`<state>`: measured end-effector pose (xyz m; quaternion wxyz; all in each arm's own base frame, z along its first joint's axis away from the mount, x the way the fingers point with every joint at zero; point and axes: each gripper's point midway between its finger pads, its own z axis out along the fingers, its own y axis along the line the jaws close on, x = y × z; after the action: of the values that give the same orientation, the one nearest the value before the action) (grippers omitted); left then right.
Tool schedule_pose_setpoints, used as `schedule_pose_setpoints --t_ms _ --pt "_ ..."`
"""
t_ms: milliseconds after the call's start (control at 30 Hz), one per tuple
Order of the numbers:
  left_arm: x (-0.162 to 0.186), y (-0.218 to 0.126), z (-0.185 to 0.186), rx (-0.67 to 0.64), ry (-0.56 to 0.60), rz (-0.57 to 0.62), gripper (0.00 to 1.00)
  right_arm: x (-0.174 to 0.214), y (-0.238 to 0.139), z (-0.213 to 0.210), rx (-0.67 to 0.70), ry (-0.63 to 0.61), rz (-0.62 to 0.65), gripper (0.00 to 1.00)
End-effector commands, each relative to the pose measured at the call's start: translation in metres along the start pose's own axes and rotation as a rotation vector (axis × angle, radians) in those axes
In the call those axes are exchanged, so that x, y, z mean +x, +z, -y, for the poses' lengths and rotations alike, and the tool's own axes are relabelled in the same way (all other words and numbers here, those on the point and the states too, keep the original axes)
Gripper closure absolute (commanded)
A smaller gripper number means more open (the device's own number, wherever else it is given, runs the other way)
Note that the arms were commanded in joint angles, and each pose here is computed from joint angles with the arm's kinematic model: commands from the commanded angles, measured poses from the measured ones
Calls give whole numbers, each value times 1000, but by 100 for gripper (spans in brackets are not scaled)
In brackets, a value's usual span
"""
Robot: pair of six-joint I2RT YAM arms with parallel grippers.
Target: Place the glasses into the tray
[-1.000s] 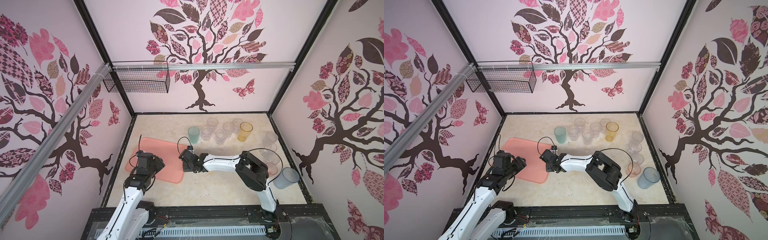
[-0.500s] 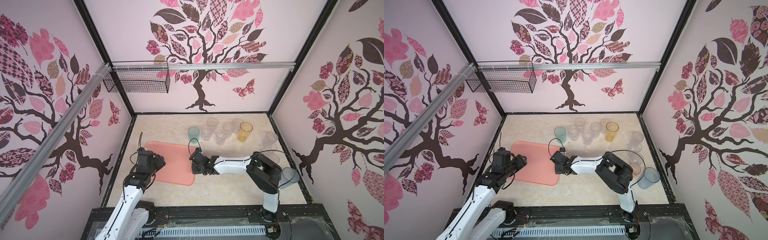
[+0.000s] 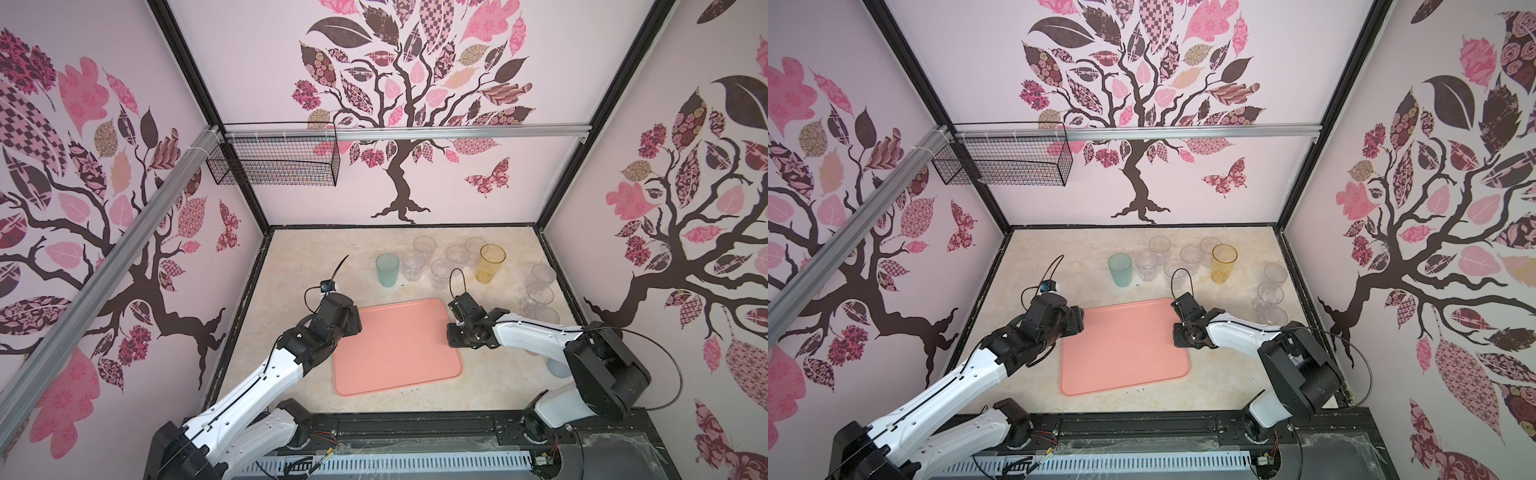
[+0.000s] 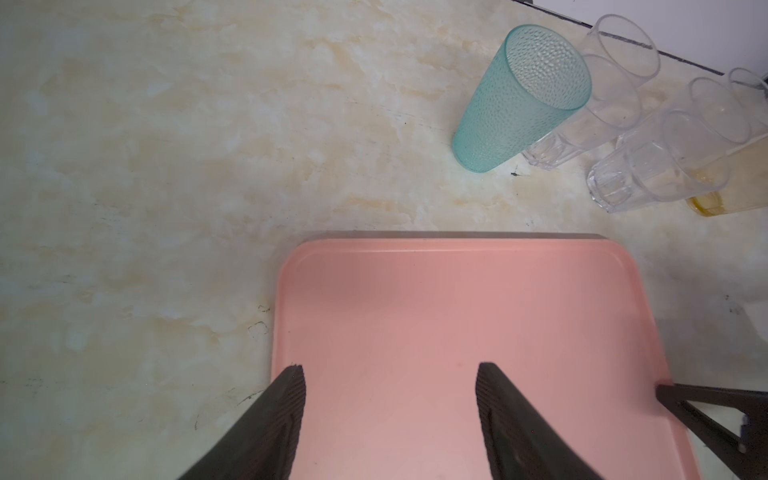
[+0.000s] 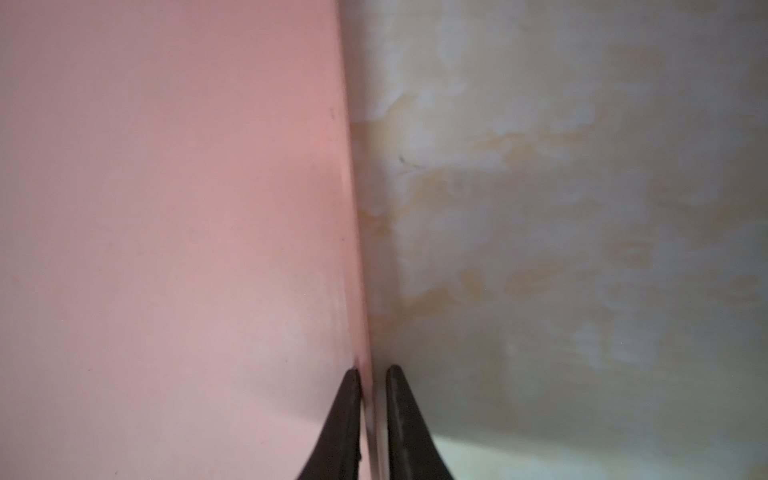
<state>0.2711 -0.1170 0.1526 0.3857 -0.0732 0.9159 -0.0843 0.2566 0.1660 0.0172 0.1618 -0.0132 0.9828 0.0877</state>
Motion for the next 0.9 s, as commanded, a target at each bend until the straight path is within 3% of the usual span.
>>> schedule_pose_setpoints --t_ms 0,133,300,433,667,867 --pt "-18 -3 4 -13 0 51 29 26 5 39 175 -28 -112 84" --pt "-17 -7 -10 -71 -1 4 25 24 9 42 178 -18 -137 83" --pt "13 1 -49 -73 -202 -159 24 33 14 34 109 42 -152 81" --pt "42 2 -77 -175 -269 -183 19 31 14 23 41 84 -132 75" --pt "77 21 -65 -57 -384 -217 18 19 9 20 16 104 -89 70" --pt "82 44 -37 19 -339 -225 19 25 17 14 -96 190 -97 68"
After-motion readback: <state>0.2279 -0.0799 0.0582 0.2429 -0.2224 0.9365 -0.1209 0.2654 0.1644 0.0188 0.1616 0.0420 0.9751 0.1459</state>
